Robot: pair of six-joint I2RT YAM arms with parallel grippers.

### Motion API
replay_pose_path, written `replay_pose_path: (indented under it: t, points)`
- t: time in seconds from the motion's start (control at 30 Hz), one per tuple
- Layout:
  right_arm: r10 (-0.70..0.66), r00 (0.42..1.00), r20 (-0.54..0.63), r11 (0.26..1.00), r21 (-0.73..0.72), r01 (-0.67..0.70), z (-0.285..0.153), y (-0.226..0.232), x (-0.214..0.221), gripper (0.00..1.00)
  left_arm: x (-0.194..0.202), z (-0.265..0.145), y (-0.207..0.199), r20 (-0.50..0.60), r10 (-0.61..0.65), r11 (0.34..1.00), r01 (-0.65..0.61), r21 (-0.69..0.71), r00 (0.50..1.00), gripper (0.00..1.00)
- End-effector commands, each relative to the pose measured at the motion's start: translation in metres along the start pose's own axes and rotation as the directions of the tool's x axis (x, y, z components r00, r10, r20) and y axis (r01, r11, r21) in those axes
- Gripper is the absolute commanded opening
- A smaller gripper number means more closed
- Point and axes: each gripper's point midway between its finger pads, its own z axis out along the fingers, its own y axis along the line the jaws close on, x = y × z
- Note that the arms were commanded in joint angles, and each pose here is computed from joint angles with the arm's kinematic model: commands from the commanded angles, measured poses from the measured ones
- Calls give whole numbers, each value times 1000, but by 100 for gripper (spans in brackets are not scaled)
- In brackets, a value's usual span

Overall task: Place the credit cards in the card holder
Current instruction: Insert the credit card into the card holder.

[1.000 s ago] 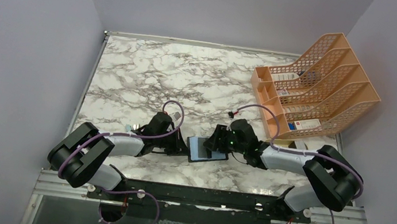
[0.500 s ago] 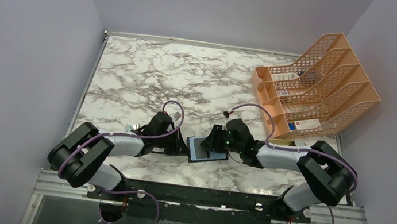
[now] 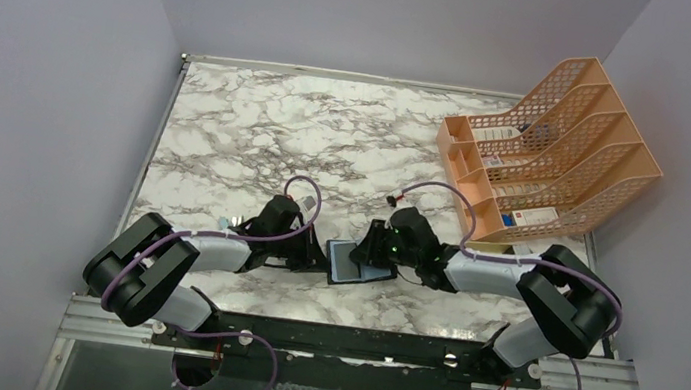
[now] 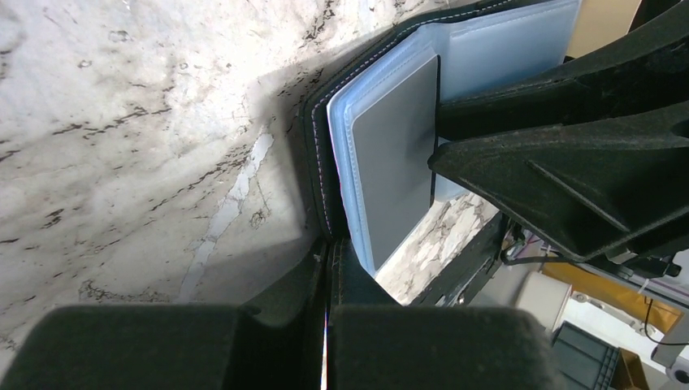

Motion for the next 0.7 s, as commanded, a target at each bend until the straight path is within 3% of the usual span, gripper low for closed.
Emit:
replay_pose_path:
  t: [0.0,0.13,0.33,0.67]
  points:
    - [-31,999,10,999,35,31,-7,9,-12,32,2,0,2,-17,30,999,-30,-19,999,0]
    - [-108,994,26,990,96,105,-18,9,-28,42,0,-2,1,-10,47,999,-47,-24,999,0]
    - [-182,982,45,954,248,166,-43,-2,-53,48,-3,-5,-5,-3,65,998,-65,-13,998,0]
    - [-214,972,96,807,578,121,-115,-52,-92,52,1,-7,-14,-20,96,995,-95,39,995,0]
